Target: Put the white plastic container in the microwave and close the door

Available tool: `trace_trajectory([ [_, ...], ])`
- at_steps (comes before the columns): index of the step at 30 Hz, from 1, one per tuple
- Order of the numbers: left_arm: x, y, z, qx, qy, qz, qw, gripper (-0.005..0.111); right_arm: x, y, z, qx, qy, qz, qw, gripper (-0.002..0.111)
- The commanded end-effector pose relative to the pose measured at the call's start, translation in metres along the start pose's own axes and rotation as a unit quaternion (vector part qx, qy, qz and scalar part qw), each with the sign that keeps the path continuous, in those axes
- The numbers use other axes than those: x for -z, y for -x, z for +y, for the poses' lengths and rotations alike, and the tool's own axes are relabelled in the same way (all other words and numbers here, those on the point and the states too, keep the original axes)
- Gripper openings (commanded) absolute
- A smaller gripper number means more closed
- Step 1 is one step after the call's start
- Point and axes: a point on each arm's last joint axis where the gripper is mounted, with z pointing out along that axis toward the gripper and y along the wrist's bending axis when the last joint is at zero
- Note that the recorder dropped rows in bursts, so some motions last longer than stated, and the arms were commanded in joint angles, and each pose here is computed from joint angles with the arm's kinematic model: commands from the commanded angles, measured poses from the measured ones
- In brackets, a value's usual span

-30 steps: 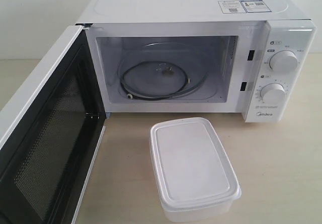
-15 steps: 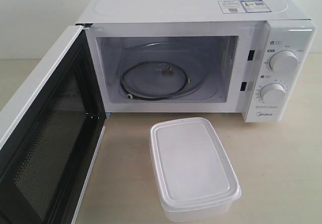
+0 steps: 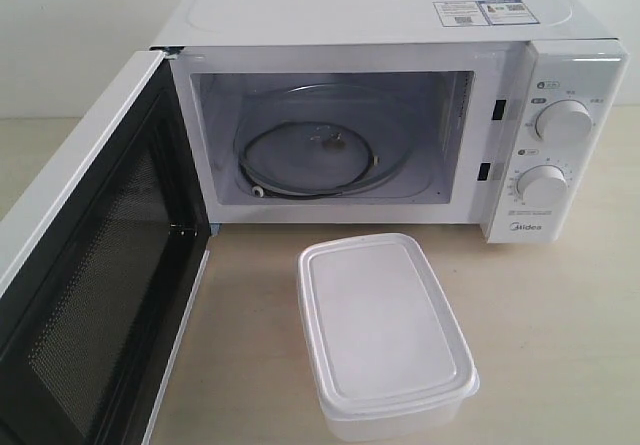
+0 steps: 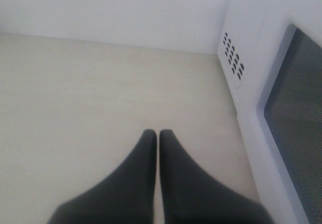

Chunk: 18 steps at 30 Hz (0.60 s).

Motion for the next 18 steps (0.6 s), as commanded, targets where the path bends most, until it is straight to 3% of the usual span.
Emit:
trace_trajectory([
  [1, 0.000, -0.001, 0.000, 0.001, 0.001, 0.000, 1.000, 0.004, -0.002, 0.004, -0.001, -0.037, -0.003, -0.011, 0.999, 0.000],
  [8, 0.000, -0.001, 0.000, 0.001, 0.001, 0.000, 1.000, 0.004, -0.028, -0.007, -0.001, -0.034, -0.013, -0.016, 0.999, 0.000],
  [14, 0.000, -0.001, 0.000, 0.001, 0.001, 0.000, 1.000, 0.004, -0.057, -0.061, 0.006, 0.006, 0.014, 0.129, 0.991, 0.000],
  [18, 0.000, -0.001, 0.000, 0.001, 0.001, 0.000, 1.000, 0.004, -0.059, -0.103, 0.008, -0.033, 0.006, 0.162, 0.986, 0.000],
])
